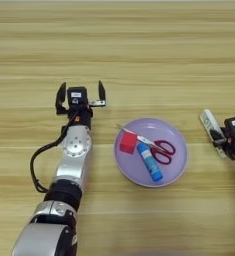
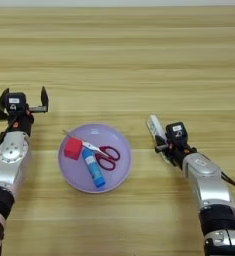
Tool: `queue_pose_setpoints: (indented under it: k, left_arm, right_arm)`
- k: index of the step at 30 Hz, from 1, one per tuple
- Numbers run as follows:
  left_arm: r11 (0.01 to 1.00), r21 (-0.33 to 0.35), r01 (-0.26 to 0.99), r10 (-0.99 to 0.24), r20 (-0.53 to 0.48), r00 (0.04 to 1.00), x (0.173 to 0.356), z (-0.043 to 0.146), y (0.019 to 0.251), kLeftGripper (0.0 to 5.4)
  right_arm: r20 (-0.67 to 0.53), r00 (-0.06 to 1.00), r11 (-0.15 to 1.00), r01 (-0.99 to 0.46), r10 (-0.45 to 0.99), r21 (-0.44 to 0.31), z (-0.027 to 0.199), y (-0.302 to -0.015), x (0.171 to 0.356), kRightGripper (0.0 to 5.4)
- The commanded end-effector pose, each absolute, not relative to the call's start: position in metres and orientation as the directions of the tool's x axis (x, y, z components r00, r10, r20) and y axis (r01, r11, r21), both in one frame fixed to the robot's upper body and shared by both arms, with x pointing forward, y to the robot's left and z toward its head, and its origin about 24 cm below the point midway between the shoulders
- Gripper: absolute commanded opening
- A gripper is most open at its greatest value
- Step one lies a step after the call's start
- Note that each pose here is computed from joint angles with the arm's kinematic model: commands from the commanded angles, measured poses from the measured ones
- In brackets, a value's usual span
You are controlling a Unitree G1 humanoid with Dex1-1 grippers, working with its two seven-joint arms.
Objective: Move the objects on the table
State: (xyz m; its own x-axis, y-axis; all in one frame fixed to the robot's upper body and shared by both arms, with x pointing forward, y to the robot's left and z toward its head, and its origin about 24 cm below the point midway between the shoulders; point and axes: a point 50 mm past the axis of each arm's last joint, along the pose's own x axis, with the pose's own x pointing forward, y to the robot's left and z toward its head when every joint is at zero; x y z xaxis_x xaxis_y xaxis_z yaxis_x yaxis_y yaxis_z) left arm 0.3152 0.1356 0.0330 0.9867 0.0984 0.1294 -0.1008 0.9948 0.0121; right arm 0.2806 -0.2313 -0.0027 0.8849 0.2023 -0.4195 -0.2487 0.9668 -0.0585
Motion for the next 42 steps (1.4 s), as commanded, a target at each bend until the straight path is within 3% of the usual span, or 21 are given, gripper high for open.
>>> queue_pose_setpoints:
  k: [1, 5, 21, 42]
  left_arm:
    - [0.995, 0.026, -0.095, 0.091, 0.127, 0.988, 0.3184, 0.0355, 0.133, 5.4]
    - [0.995, 0.026, -0.095, 0.091, 0.127, 0.988, 0.3184, 0.0354, 0.1331, 5.4]
    - [0.995, 0.027, -0.095, 0.091, 0.128, 0.988, 0.3184, 0.0356, 0.1333, 5.4]
    - [0.995, 0.027, -0.095, 0.09, 0.128, 0.988, 0.3184, 0.0356, 0.1332, 5.4]
  right_arm:
    - [-0.444, 0.874, 0.971, -0.238, 0.198, -0.036, -0.0084, -0.2294, 0.2767, 1.14]
    - [-0.448, 0.871, 0.971, -0.238, 0.199, -0.032, -0.0095, -0.2286, 0.2765, 1.14]
    - [-0.434, 0.888, 0.976, -0.206, 0.153, -0.076, -0.0086, -0.2314, 0.2788, 2.92]
    - [-0.413, 0.898, 0.981, -0.188, 0.149, -0.056, -0.0055, -0.2319, 0.2814, 5.21]
